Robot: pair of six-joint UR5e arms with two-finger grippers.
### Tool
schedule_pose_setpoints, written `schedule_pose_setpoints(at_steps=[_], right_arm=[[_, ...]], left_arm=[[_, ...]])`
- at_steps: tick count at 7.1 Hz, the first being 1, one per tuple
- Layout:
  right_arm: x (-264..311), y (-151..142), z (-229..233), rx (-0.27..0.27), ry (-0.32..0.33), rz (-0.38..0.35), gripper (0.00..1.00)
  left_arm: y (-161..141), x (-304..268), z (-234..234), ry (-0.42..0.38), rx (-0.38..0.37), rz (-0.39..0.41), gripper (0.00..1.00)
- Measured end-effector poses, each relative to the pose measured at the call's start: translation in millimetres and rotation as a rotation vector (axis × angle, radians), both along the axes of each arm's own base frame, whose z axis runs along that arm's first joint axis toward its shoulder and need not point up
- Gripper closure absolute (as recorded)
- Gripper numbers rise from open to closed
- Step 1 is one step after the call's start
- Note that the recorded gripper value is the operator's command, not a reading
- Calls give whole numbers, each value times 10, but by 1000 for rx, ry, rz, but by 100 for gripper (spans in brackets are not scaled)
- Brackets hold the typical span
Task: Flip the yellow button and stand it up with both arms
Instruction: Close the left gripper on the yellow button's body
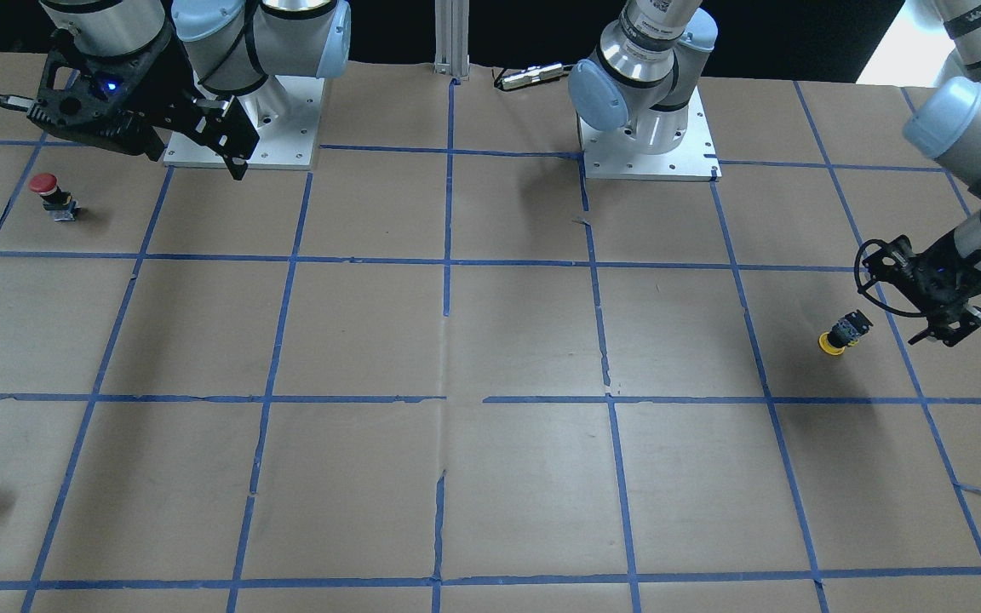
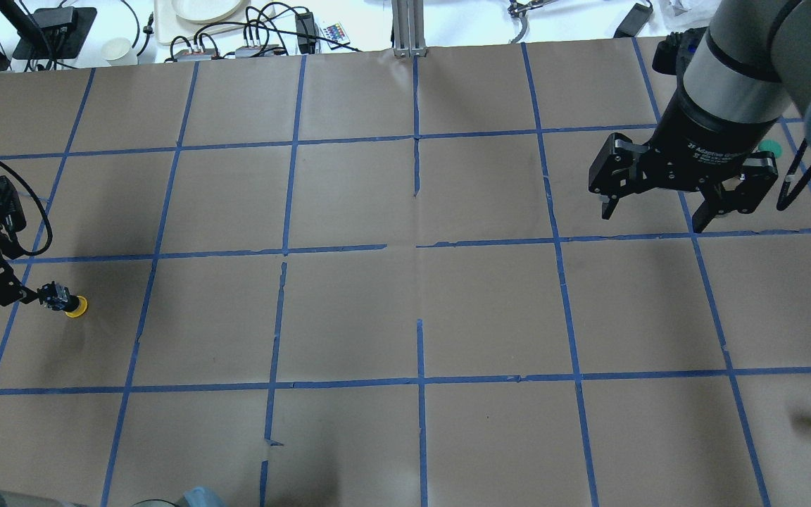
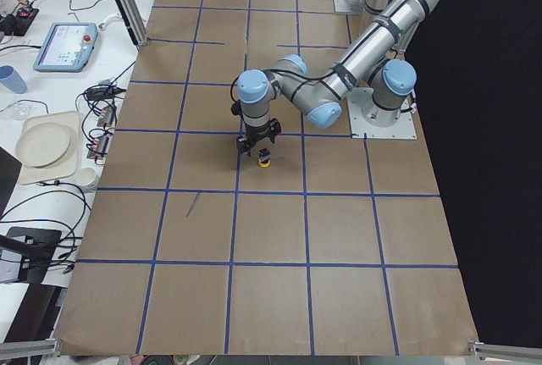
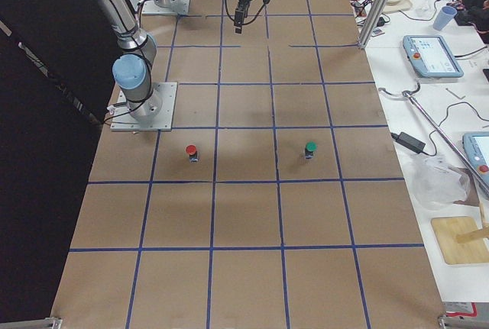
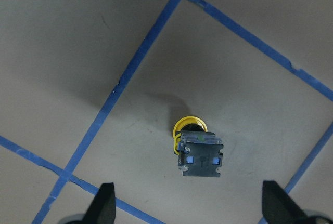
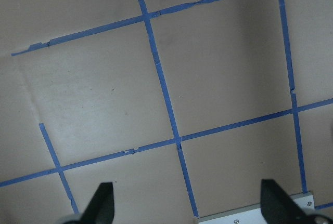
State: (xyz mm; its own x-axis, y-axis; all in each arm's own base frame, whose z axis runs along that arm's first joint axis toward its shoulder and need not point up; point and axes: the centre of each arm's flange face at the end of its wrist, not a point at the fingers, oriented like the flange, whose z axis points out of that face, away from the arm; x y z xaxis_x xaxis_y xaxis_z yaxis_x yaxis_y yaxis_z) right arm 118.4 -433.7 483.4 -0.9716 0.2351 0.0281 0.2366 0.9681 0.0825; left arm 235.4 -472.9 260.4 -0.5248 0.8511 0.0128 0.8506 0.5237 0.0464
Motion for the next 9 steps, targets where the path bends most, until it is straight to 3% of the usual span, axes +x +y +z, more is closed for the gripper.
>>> schedule_pose_setpoints(at_steps=[3, 7, 8, 9], right_arm=[[0, -3, -2, 0, 0, 3, 0], [-2, -5, 4, -4, 2, 6, 0], [-2, -8, 6, -7, 1, 5, 0], [-2, -9, 8, -8, 1, 5, 0]], left_arm=[[202, 36, -275, -6, -25, -32, 6], [202, 4, -334, 57, -40, -8, 7], [205, 0, -354, 63, -36, -4, 10], [205, 0, -361, 65, -34, -2, 23]])
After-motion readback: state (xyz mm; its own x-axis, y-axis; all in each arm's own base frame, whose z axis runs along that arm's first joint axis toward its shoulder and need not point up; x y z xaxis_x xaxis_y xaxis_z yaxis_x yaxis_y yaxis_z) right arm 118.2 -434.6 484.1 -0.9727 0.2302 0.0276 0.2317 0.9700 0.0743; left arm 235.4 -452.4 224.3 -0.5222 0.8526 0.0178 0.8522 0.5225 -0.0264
